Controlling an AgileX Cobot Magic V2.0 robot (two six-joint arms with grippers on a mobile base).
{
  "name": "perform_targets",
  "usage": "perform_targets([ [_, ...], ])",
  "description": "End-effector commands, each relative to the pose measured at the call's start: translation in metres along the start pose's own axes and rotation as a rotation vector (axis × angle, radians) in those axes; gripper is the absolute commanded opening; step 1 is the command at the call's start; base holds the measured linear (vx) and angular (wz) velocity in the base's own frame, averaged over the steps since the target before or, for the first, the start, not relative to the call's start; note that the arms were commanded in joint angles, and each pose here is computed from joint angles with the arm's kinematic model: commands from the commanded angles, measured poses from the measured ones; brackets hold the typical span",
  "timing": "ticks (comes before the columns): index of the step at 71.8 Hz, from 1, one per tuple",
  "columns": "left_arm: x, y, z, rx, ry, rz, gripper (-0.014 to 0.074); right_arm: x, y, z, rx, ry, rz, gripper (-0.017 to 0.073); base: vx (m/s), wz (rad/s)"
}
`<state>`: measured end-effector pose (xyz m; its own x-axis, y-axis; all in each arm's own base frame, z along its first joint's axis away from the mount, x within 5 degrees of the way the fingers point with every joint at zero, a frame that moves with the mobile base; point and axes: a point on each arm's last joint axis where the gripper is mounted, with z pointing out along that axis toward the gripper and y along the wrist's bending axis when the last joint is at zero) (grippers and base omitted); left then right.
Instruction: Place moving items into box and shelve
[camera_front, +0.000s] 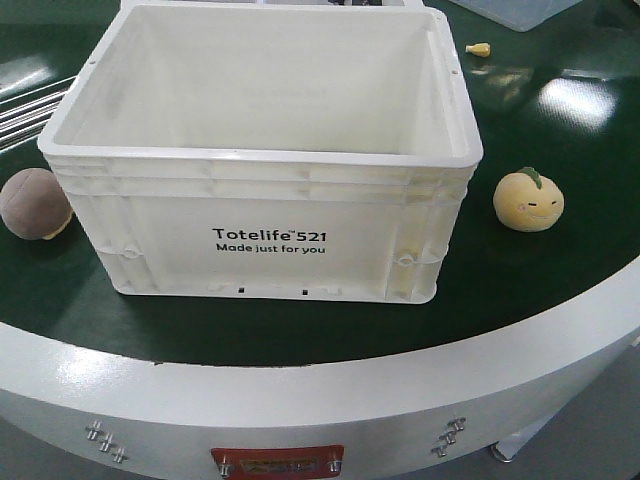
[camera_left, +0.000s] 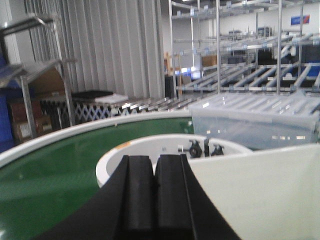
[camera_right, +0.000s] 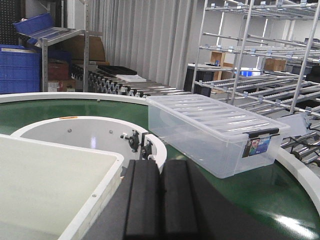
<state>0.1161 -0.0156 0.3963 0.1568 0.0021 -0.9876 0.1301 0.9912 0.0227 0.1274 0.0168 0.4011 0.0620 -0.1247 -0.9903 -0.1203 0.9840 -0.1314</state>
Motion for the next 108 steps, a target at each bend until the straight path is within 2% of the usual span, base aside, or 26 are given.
perform_targets([
  [1, -0.022, 0.001, -0.001, -0.004, -0.141, -0.022, -0.0027, -0.02, -0.003, -0.002, 0.016, -0.124, -0.008, -0.0015, 0.0, 0.0],
  [19, -0.021, 0.001, -0.001, -0.004, -0.129, -0.019, -0.0001, -0.02, -0.003, -0.002, 0.016, -0.128, -0.008, -0.0008, 0.0, 0.0],
  [32, -0.02, 0.0, -0.001, -0.003, -0.114, -0.017, 0.0112, -0.021, -0.003, -0.002, 0.017, -0.133, -0.009, 0.0071, 0.0, 0.0],
  [41, -0.02, 0.0, -0.001, -0.003, -0.109, -0.007, 0.0251, -0.021, -0.003, -0.002, 0.017, -0.133, -0.009, 0.023, 0.0, 0.0],
  [54, -0.019, 0.0, -0.001, -0.003, -0.107, -0.006, 0.0472, -0.021, -0.003, -0.002, 0.017, -0.133, -0.008, 0.0559, 0.0, 0.0],
  [60, -0.019, 0.0, -0.001, -0.003, -0.107, -0.006, 0.0533, -0.021, -0.003, -0.002, 0.017, -0.133, -0.008, 0.0676, 0.0, 0.0],
  [64, -0.019, 0.0, -0.001, -0.003, -0.107, -0.007, 0.0553, -0.02, -0.003, -0.002, 0.015, -0.131, 0.0, 0.0718, 0.0, 0.0],
  [72, -0.019, 0.0, -0.001, -0.002, -0.106, -0.007, 0.0552, -0.02, -0.003, -0.002, 0.01, -0.127, 0.042, 0.0717, 0.0, 0.0],
  [79, -0.02, 0.002, -0.001, -0.015, -0.111, -0.003, 0.0552, -0.021, -0.004, -0.002, 0.02, -0.139, 0.034, 0.0696, 0.0, 0.0],
  [86, -0.02, 0.005, -0.001, -0.045, -0.113, 0.003, 0.0552, -0.02, -0.01, -0.002, 0.074, -0.131, 0.03, 0.0673, 0.0, 0.0],
  [100, -0.019, 0.015, -0.002, -0.126, -0.099, 0.019, 0.0552, -0.015, -0.031, -0.005, 0.241, -0.084, 0.021, 0.0647, 0.0, 0.0],
  [108, -0.017, 0.02, -0.003, -0.17, -0.075, 0.043, 0.0552, -0.013, -0.034, -0.005, 0.263, -0.072, 0.018, 0.064, 0.0, 0.0],
])
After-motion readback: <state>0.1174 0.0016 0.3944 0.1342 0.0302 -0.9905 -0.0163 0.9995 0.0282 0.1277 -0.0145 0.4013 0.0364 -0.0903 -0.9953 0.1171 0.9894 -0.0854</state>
